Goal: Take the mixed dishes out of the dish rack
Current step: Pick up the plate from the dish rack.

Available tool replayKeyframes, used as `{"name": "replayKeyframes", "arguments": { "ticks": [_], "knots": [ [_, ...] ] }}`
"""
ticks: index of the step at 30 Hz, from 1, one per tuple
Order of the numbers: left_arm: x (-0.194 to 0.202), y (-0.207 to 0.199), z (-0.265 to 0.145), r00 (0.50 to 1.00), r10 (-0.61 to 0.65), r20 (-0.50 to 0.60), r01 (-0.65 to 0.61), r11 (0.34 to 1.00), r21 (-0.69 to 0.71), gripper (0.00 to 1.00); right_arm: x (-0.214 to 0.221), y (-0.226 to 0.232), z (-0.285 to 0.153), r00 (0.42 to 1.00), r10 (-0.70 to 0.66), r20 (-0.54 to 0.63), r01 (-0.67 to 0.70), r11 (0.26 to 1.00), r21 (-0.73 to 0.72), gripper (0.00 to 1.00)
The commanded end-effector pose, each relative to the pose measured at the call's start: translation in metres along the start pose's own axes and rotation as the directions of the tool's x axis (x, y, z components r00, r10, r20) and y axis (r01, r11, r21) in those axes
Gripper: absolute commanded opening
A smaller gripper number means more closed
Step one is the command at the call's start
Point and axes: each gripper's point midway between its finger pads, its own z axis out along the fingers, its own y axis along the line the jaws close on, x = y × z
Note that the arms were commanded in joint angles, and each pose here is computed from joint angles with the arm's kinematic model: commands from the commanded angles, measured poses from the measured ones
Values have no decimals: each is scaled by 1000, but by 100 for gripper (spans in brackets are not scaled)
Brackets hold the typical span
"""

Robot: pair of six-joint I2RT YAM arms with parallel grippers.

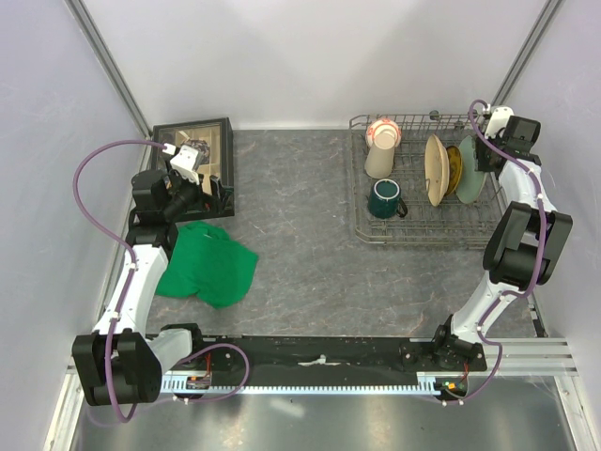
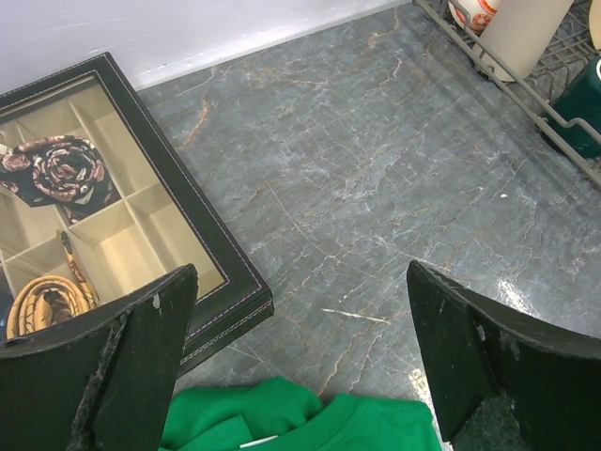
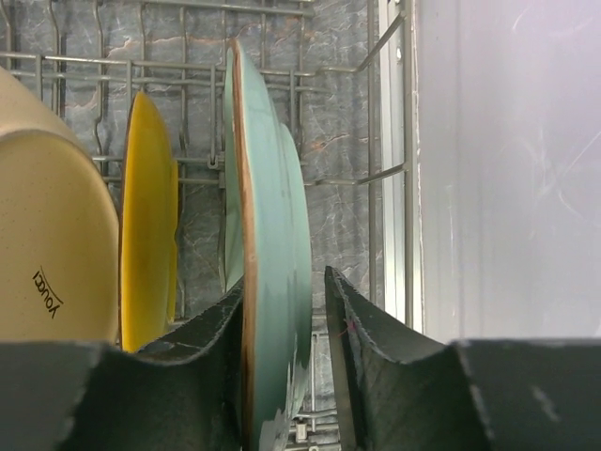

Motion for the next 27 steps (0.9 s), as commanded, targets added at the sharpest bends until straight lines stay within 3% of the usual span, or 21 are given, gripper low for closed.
{"name": "replayKeyframes", "arguments": {
  "ticks": [1, 27],
  "knots": [
    [-10, 1, 2, 998, 56, 41, -57, 998, 9, 99, -18, -8, -6, 998, -14, 65, 12, 999, 32, 38],
    [-11, 2, 2, 997, 66, 43, -66, 998, 4, 99, -38, -10, -26, 994, -28, 106, 8, 983, 181, 12]
  ]
}}
